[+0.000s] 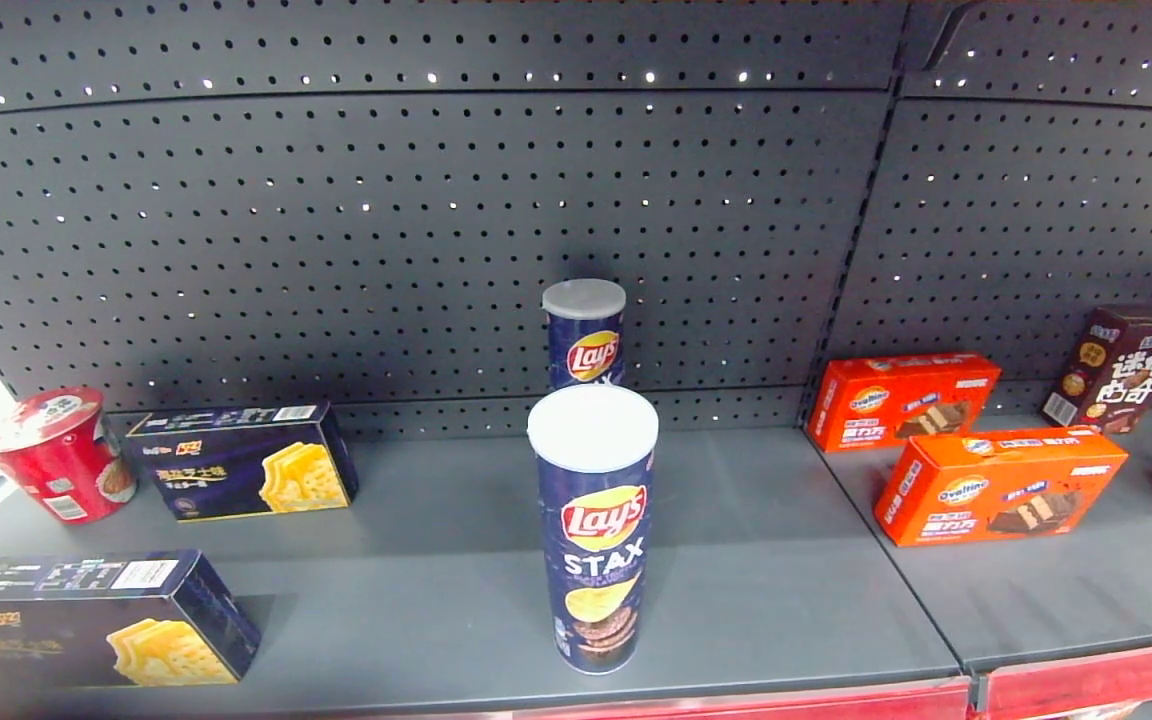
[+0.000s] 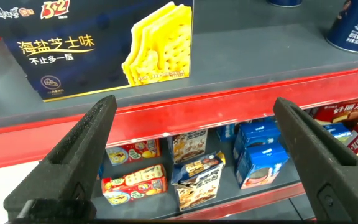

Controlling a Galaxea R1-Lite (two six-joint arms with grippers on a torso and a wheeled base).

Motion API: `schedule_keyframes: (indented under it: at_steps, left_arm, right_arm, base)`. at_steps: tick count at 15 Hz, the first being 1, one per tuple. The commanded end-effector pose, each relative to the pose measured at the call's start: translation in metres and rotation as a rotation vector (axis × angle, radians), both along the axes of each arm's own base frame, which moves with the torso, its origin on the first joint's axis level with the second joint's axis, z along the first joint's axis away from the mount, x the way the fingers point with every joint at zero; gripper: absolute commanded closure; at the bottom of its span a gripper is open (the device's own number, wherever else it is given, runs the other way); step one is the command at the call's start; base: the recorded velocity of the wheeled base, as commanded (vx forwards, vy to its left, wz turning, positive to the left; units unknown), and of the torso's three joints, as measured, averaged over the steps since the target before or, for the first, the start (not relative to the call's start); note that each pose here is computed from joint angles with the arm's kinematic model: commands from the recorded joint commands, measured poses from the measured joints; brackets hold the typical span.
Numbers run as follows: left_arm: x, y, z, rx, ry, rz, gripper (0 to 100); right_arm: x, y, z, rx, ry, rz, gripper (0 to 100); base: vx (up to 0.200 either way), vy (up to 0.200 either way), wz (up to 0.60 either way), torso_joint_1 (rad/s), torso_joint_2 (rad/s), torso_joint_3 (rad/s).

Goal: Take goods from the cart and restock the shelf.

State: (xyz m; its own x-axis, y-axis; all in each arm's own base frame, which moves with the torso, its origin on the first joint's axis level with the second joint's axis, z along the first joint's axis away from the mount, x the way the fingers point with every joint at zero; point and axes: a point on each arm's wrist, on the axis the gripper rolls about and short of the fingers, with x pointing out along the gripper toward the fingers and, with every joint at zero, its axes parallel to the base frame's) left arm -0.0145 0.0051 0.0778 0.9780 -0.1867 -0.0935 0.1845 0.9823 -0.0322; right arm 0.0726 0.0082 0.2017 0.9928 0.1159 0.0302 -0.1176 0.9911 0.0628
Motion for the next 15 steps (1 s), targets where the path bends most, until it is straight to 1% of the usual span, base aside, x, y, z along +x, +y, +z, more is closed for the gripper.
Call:
schedule_keyframes:
  at_steps: [1, 3, 6, 8, 9, 10, 11, 15]
  left_arm:
    - [0.000, 0.000, 0.000, 0.000, 0.001, 0.000, 0]
    - [0.000, 0.000, 0.000, 0.000, 0.001, 0.000, 0]
    - [0.000, 0.000, 0.000, -0.002, 0.000, 0.000, 0]
    - [0.000, 0.000, 0.000, -0.002, 0.000, 0.000, 0]
    - [0.000, 0.000, 0.000, -0.002, 0.000, 0.000, 0]
    - [0.000, 0.000, 0.000, -0.002, 0.000, 0.000, 0]
    - [0.000, 0.000, 0.000, -0.002, 0.000, 0.000, 0]
    - [0.000, 0.000, 0.000, 0.000, 0.001, -0.001, 0]
  right_arm:
    - [-0.043, -0.008, -0.038, 0.005, -0.071, -0.101, 0]
    - [-0.054, -0.009, -0.049, 0.004, -0.065, -0.134, 0]
    - [-0.079, -0.008, -0.084, 0.001, -0.033, -0.119, 0]
    - [-0.098, -0.007, -0.113, -0.002, -0.004, -0.096, 0]
    - [-0.098, -0.008, -0.121, -0.014, 0.032, -0.104, 0]
    - [-0.095, -0.008, -0.126, -0.054, 0.023, -0.116, 0]
    - [-0.095, -0.008, -0.126, -0.065, 0.028, -0.117, 0]
    - [-0.095, -0.008, -0.126, -0.065, 0.028, -0.115, 0]
  base:
    - [0.000, 0.000, 0.00, 0.000, 0.00, 0.000]
    - [0.000, 0.000, 0.00, 0.000, 0.00, 0.000]
    - [0.000, 0.000, 0.00, 0.000, 0.00, 0.000]
    - [0.000, 0.000, 0.00, 0.000, 0.00, 0.000]
    - [0.000, 0.000, 0.00, 0.000, 0.00, 0.000]
    - [0.000, 0.000, 0.00, 0.000, 0.00, 0.000]
    - [0.000, 0.000, 0.00, 0.000, 0.00, 0.000]
    - [0.000, 0.000, 0.00, 0.000, 0.00, 0.000]
